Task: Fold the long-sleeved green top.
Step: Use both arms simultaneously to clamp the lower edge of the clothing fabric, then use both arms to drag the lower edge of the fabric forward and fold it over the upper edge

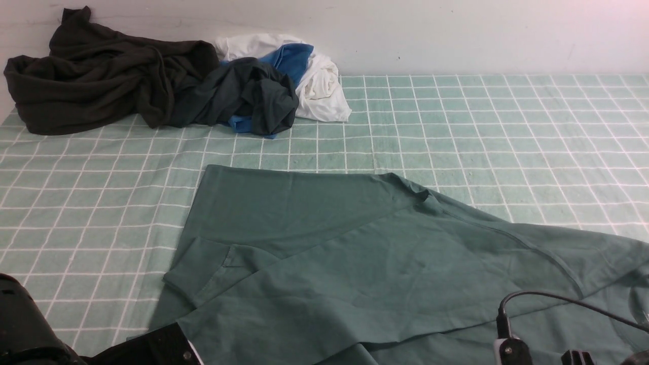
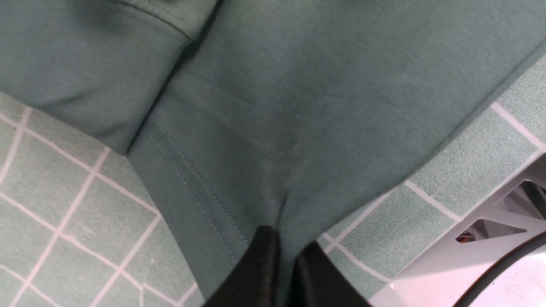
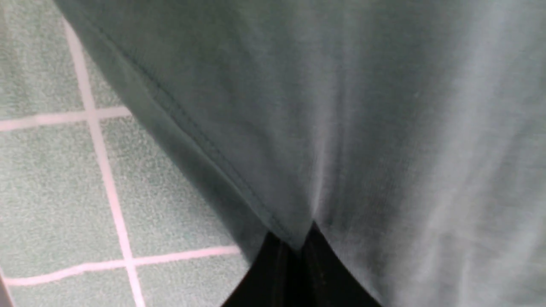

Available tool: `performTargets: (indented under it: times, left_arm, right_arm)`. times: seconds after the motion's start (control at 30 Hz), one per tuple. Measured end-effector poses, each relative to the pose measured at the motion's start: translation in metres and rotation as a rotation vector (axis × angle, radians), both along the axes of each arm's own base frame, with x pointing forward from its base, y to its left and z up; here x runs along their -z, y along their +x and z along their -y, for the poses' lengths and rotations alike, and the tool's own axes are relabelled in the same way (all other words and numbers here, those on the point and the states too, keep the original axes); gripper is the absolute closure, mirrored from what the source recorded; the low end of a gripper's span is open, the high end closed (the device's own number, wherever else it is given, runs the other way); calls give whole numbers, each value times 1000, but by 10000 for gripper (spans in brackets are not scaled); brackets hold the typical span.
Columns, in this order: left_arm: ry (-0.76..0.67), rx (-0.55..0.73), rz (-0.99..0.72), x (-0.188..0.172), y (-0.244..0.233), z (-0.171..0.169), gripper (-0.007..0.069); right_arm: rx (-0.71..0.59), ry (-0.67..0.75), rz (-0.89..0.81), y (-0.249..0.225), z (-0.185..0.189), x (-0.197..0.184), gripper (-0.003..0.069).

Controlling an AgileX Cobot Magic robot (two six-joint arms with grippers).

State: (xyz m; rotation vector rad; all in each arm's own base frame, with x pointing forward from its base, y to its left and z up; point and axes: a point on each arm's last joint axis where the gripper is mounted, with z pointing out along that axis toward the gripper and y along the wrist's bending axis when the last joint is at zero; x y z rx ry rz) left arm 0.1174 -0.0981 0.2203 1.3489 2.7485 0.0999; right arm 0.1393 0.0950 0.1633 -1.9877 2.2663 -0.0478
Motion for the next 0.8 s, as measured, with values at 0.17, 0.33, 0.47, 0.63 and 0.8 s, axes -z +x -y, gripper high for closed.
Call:
performTargets:
  times: [0.17, 0.33, 0.47, 0.63, 0.8]
  left_arm:
    - [21, -39, 30, -4, 3, -1, 619]
    - [46, -137, 158, -35, 23, -3, 617]
    - [-1, -233, 281, -75, 53, -8, 608]
    - [-8, -310, 358, -109, 116, -15, 608]
    - [6, -376, 380, -107, 190, -21, 608]
  right_arm:
    - [50, -15, 51, 8, 0, -32, 650]
    - [103, -55, 174, 32, 0, -72, 650]
    - [194, -10, 297, 66, 5, -107, 651]
    - [287, 86, 366, 126, 12, -132, 651]
    - [343, 146, 334, 187, 13, -123, 651]
